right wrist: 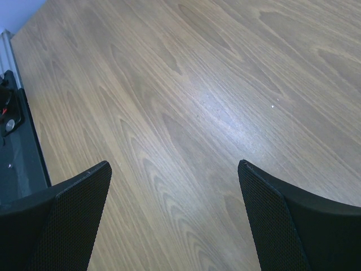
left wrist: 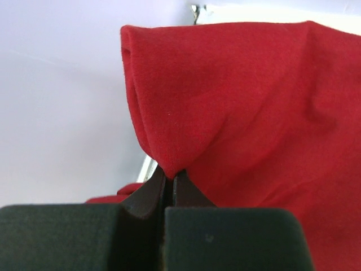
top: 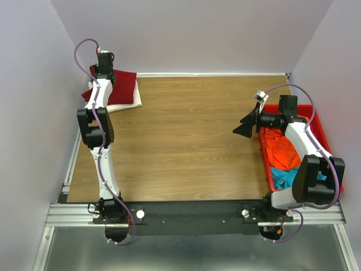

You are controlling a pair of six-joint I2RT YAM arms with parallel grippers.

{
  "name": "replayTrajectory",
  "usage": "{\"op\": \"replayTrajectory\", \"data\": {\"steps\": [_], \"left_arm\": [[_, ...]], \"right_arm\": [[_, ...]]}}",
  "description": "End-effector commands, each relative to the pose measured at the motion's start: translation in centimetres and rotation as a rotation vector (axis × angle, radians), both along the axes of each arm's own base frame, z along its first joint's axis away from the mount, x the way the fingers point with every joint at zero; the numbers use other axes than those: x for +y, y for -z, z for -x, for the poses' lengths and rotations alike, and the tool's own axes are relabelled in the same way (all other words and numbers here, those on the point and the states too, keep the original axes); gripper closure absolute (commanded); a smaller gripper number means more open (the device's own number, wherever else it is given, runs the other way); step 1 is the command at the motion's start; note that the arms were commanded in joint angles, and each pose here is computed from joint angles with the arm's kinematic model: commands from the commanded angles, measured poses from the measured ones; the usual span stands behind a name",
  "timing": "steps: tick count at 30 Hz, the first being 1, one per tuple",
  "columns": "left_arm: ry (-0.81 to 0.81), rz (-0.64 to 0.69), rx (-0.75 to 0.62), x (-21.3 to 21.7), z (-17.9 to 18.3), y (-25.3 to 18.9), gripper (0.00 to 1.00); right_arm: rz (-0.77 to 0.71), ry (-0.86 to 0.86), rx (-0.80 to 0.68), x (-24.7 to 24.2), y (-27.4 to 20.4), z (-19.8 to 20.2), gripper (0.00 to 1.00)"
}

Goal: Fold and stack the t-shirts
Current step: Neatly place the folded tshirt to the corner

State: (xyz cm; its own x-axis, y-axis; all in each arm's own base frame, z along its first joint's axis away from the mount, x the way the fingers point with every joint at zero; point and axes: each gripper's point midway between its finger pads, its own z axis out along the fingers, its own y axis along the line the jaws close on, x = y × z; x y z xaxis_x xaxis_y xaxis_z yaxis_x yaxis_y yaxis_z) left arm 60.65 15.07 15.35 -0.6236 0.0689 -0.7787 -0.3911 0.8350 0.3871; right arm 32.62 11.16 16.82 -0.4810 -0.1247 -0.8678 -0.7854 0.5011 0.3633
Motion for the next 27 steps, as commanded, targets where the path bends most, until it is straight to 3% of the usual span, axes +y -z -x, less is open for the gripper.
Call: {"op": "replayTrajectory", "data": {"steps": [1, 12, 19, 23, 24, 25, 27], "left_arm": [[-0.028, 0.038, -0.037, 1.6, -0.3, -0.4, 1.00], [-0.053, 0.075, 0.018, 3.7, 0.9, 2.3, 1.00], [-0.048, 0.092, -0.002, 3.9, 0.6, 1.5, 1.00], [-0.034, 0.114, -0.041, 3.8, 0.7, -1.2, 1.00], [-0.029, 0.118, -0.061, 3.5, 0.7, -2.2, 0.37], [-0.037, 0.122, -0.099, 3.5, 1.2, -4.3, 0.09], [-0.015, 0.127, -0.136, 3.0, 1.6, -6.5, 0.08]], "right_arm": [[-0.016, -0.016, 0.010, 0.0, -0.1, 0.3, 0.01], [-0.018, -0.022, 0.014, 0.0, 0.0, 0.4, 0.01], [-0.018, -0.023, 0.016, 0.0, 0.0, 0.4, 0.01], [-0.020, -0.025, 0.015, 0.0, -0.1, 0.4, 0.01], [-0.020, -0.025, 0.018, 0.0, 0.0, 0.5, 0.01], [-0.018, -0.024, 0.017, 0.0, 0.0, 0.5, 0.01], [-0.021, -0.026, 0.017, 0.1, 0.0, 0.5, 0.01]]}}
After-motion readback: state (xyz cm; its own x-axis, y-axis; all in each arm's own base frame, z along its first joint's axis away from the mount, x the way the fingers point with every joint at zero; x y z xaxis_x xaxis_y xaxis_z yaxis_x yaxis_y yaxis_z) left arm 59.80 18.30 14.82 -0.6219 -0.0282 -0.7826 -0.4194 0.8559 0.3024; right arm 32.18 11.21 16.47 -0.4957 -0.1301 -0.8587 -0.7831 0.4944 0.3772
